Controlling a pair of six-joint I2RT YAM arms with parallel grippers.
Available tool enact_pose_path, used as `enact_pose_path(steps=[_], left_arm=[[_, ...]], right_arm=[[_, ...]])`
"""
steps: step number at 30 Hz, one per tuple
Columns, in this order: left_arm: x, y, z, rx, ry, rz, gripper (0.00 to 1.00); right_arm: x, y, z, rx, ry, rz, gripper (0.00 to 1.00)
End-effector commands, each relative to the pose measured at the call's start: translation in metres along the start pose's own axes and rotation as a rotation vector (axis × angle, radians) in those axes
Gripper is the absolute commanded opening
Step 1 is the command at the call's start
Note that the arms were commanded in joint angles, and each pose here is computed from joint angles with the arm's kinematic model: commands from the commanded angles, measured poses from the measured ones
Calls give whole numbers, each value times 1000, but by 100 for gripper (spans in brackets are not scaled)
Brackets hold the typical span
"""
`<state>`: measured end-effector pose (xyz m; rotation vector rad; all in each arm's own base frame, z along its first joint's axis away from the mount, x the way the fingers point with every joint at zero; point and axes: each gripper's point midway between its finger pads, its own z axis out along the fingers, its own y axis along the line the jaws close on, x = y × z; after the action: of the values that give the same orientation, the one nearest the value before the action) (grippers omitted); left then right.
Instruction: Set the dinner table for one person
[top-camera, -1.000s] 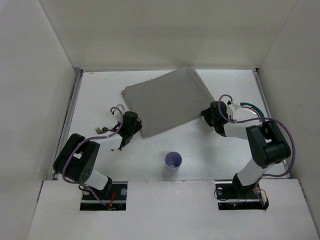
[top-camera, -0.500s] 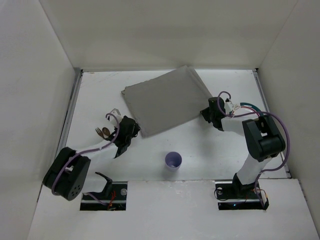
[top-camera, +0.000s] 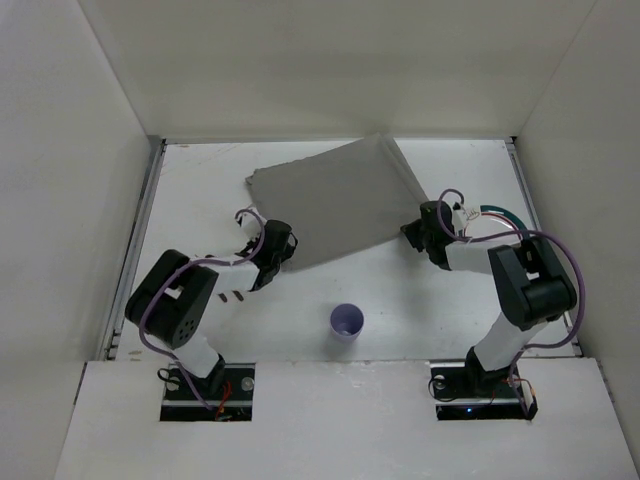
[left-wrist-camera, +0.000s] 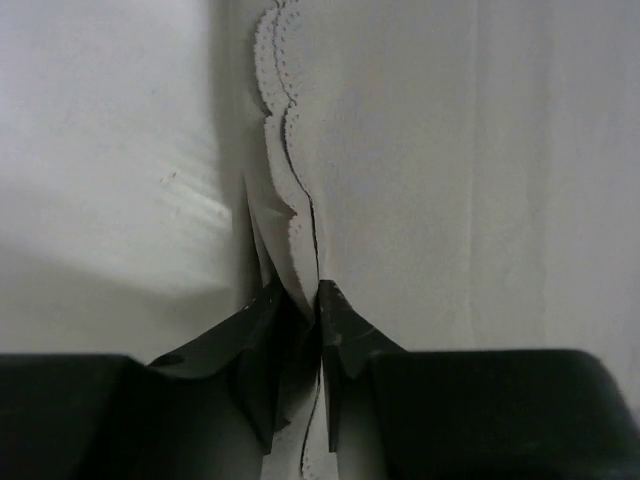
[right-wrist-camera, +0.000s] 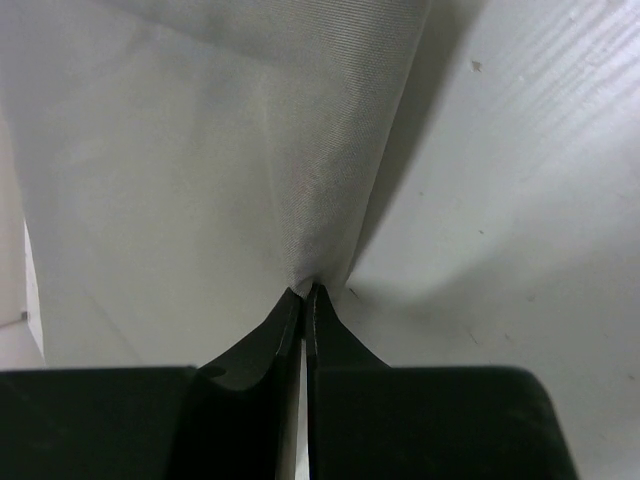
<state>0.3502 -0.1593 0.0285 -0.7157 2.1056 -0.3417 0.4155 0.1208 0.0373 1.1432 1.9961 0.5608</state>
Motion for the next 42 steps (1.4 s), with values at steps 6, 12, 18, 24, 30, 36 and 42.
enact_pose_path(steps=[6, 12, 18, 24, 30, 36, 42], left_arm=[[-46, -19, 30, 13, -77, -26, 10], [-60, -12, 56, -23, -63, -18, 10], [-71, -1, 54, -47, -79, -34, 10], [-62, 19, 41, -76, -73, -48, 9], [-55, 33, 29, -93, -75, -62, 9], [-64, 35, 22, -94, -99, -42, 14], [-73, 35, 19, -97, -114, -29, 21]], right_arm=[[29, -7, -27, -65, 69, -29, 2], [55, -21, -41, -75, 116, -76, 3], [71, -35, -48, -70, 150, -103, 3], [74, -39, -53, -82, 163, -118, 3], [73, -37, -58, -97, 164, -126, 4], [75, -34, -65, -112, 163, -136, 7], [76, -29, -76, -141, 163, -125, 18]])
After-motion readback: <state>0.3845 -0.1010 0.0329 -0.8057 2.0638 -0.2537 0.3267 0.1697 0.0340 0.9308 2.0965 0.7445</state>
